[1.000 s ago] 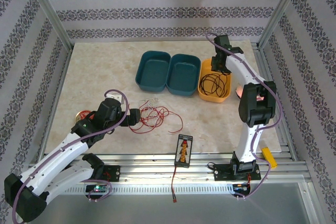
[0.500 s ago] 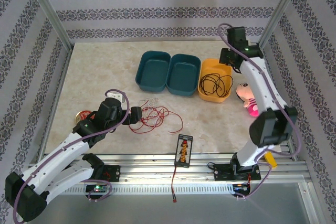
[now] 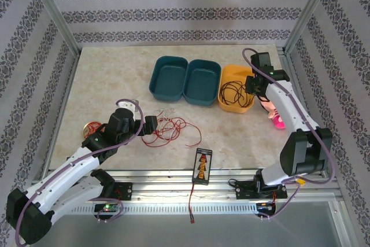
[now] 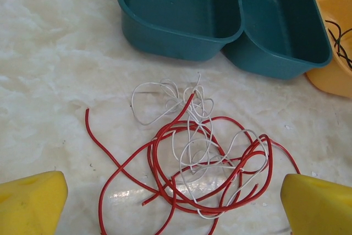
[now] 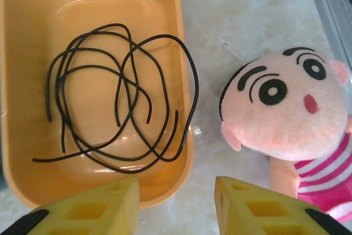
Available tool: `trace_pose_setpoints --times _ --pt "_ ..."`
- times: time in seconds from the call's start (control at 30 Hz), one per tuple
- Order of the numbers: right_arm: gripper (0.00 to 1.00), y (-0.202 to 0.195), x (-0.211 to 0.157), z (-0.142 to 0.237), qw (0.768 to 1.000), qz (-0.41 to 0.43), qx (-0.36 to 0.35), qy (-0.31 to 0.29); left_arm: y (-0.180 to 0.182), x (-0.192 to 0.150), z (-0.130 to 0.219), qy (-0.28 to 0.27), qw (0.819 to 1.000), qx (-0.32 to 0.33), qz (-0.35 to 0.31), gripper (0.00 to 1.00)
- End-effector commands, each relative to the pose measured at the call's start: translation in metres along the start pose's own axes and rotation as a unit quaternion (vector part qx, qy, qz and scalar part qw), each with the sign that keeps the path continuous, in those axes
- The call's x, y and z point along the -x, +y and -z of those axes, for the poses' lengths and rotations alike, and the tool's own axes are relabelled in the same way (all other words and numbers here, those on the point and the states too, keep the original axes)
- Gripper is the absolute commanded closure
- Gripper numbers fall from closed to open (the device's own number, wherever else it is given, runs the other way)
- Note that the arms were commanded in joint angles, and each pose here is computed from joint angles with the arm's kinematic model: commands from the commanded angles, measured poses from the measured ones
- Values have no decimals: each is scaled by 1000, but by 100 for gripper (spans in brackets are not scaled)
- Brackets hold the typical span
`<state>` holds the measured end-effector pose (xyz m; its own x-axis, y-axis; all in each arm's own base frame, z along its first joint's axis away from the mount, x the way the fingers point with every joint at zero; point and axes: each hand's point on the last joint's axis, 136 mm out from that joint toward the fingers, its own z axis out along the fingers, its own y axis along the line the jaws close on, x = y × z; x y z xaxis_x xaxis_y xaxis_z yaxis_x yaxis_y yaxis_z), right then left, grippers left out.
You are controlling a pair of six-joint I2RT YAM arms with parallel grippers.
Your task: Untangle the cables
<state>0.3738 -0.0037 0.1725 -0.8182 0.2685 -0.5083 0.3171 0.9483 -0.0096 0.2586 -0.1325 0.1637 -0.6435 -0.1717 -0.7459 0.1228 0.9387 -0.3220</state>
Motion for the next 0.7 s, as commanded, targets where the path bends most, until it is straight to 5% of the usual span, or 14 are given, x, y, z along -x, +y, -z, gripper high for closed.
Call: trace_pose_setpoints --times 0.0,0.67 --pt "61 -4 13 -9 1000 -14 -7 -12 1 5 -3 -14 1000 1 1 1" --pt "73 -14 12 -89 996 -55 -1 63 8 -4 -11 -2 1000 18 15 1"
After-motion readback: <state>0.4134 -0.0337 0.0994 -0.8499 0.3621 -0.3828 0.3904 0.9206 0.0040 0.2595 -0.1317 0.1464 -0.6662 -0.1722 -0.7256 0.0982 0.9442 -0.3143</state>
